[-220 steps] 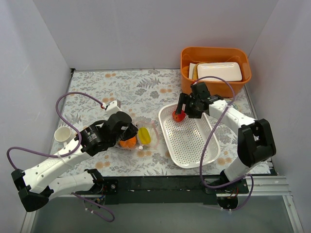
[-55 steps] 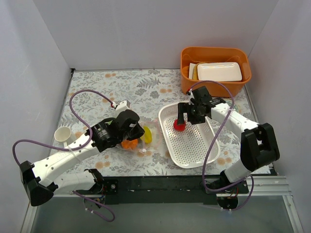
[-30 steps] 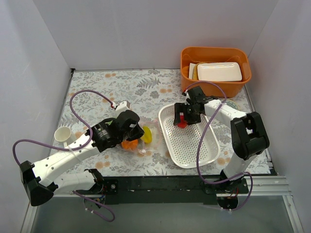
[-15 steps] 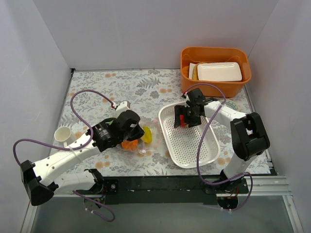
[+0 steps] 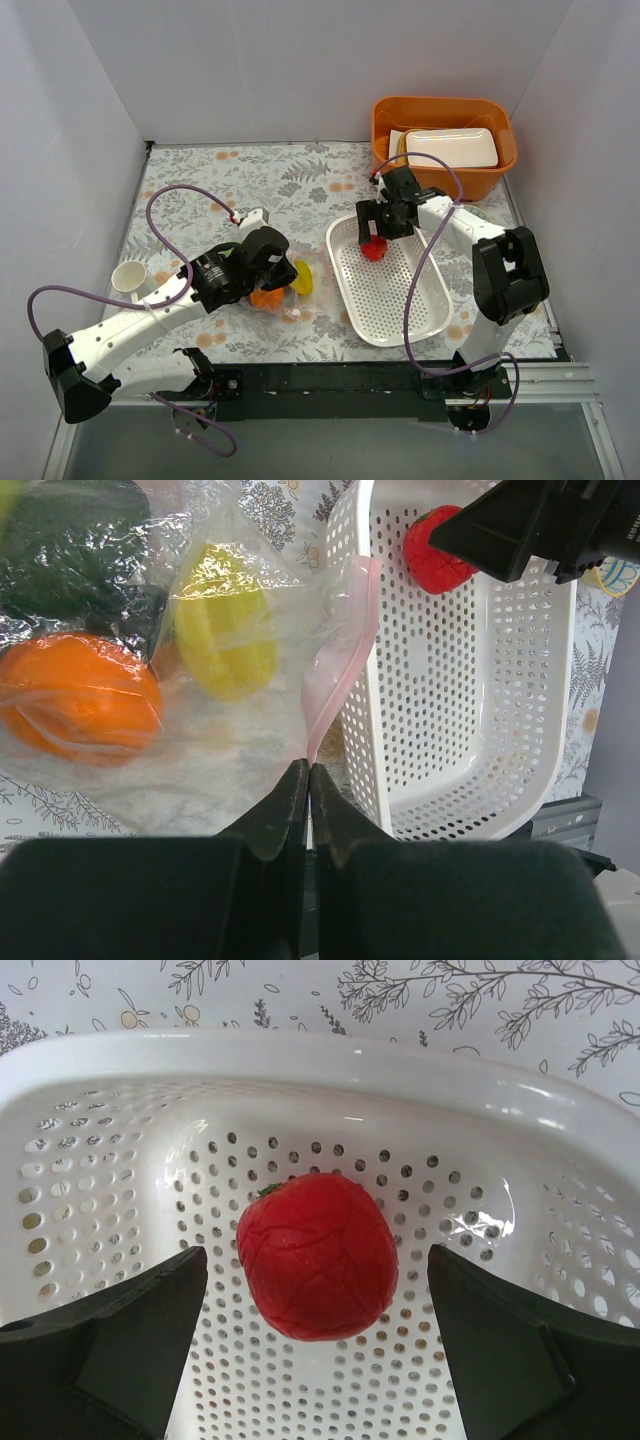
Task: Place the food in the zip-top bag and seal the zipper
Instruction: Pick up the fake fruit from the bin.
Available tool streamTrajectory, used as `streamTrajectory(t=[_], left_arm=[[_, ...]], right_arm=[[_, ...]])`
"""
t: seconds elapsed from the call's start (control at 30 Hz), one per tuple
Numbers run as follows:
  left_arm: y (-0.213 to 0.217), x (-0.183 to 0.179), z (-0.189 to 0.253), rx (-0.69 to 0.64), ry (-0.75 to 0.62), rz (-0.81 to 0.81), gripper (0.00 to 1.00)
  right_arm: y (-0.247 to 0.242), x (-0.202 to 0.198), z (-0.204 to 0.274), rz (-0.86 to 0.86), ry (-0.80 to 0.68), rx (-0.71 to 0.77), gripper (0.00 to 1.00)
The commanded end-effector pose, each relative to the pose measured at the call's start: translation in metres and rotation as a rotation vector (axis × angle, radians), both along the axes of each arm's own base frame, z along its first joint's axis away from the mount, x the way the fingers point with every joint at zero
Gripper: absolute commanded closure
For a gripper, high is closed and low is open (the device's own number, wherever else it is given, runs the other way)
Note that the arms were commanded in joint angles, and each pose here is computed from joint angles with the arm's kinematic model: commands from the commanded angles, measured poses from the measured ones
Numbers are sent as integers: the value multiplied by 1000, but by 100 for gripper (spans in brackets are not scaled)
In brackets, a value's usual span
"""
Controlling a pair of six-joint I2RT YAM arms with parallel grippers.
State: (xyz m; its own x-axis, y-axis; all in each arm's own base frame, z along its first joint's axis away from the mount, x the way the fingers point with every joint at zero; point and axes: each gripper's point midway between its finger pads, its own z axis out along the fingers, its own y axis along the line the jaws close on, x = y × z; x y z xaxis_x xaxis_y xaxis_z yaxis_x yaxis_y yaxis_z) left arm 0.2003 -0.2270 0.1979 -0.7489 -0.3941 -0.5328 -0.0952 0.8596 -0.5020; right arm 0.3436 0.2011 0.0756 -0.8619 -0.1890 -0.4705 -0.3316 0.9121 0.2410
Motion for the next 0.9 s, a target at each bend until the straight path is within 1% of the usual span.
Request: streamTrajectory(t=[0.0,0.17,0.3,0.43,0.7,0.77,0.87], left_arm=[[4,1,5,-6,-15,9,100],[5,0,4,-13,-14,10,100],[3,0,4,-13,-14,6,100],[1,1,4,-13,-11,0,100],[1,1,0,-5,-7,-1,100],[1,0,0,-4,-4,-2,100],[2,0,0,-7,-7,0,100]], right_arm=[[6,7,-2,54,-3,-9,2],[7,-2,-10,74,16,-1,3],[7,-8,-14,76,29,11,8],[10,-12,-13,80,32,29,11],[9,-13,-16,78,31,23,12],[8,-11,-16,72,24,11,12],[6,-5,-13,63,10,-5,9]])
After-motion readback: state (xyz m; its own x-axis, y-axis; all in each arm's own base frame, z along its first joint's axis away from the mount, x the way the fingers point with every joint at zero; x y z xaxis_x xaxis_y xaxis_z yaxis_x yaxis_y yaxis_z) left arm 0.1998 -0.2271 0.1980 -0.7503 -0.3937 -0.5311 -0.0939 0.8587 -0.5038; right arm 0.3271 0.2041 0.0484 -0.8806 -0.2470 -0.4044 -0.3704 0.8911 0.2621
